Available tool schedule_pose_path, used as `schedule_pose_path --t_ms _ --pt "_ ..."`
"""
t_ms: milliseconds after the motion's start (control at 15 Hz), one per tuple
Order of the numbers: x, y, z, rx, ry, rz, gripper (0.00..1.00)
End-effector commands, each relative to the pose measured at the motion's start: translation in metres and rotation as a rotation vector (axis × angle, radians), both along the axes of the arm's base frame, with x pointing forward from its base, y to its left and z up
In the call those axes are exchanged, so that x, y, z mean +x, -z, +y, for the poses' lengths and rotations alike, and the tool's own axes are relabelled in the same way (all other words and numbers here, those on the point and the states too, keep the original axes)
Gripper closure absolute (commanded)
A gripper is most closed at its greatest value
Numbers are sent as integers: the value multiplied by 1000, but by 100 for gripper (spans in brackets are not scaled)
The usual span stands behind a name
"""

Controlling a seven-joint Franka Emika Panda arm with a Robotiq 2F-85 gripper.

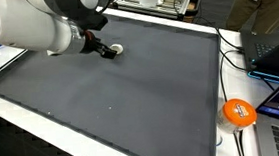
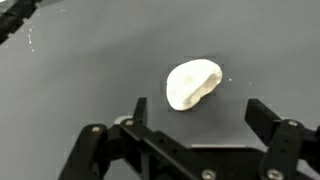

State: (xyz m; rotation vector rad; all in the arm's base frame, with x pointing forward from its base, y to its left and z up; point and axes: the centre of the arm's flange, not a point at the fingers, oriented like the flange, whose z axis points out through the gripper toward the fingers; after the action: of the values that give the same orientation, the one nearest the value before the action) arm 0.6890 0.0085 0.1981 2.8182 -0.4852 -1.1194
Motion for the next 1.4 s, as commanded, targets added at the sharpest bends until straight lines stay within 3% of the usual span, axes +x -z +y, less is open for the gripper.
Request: schedule_pose_path --t_ms 0,200,800,1333 --pt "20 14 0 8 5 75 0" --pt "20 22 5 19 -29 107 0" --pt "28 21 12 63 -77 30 0" --pt "32 21 15 75 -96 24 0"
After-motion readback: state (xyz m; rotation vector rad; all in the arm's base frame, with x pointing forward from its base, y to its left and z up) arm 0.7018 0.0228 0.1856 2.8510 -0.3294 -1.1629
